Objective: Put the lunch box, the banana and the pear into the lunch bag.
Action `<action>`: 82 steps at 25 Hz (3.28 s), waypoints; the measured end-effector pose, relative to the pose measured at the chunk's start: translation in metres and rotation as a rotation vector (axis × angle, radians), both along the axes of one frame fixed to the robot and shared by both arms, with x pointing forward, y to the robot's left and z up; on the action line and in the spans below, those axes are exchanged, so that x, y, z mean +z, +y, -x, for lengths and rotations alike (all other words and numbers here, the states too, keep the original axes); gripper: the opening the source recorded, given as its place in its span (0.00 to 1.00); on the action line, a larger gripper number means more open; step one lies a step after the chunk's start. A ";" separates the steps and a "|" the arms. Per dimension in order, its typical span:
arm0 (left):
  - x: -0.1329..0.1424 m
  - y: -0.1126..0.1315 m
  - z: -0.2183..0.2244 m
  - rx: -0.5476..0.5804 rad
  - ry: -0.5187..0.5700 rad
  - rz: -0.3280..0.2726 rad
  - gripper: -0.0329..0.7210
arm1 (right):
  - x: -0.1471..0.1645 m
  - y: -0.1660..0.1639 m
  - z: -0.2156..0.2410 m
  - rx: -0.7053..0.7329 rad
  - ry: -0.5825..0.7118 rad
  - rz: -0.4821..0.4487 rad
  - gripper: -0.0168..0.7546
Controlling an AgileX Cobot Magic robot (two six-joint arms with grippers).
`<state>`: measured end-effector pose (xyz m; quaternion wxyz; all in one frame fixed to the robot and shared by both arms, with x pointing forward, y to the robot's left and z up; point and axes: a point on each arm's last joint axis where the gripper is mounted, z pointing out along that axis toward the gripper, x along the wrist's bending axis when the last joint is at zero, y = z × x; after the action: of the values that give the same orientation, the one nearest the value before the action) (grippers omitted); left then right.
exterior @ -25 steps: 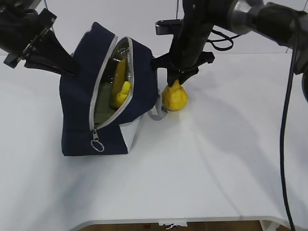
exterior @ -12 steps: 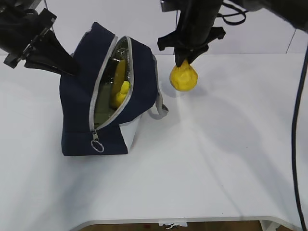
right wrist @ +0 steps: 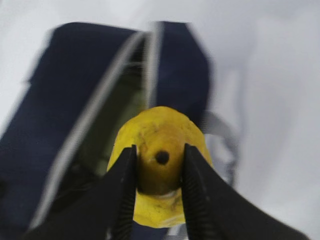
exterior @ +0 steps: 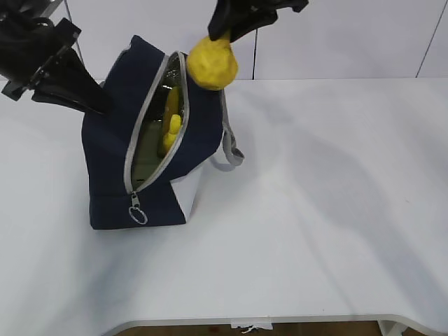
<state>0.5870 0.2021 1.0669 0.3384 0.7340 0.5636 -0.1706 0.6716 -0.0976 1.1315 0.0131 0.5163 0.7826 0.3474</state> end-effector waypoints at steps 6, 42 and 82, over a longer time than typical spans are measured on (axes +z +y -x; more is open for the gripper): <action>0.000 0.000 0.000 0.000 0.000 0.000 0.06 | -0.012 0.014 -0.002 0.088 0.053 -0.108 0.30; 0.005 0.001 0.002 -0.005 -0.014 -0.006 0.06 | -0.048 0.016 -0.012 0.043 0.019 0.160 0.73; 0.002 -0.094 0.002 0.034 -0.049 0.252 0.06 | -0.002 -0.030 0.030 -0.064 -0.041 0.384 0.03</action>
<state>0.5853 0.1078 1.0686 0.4445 0.6799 0.5415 -0.2165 0.6418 -0.1277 1.1292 0.1385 0.5218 0.8173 0.2016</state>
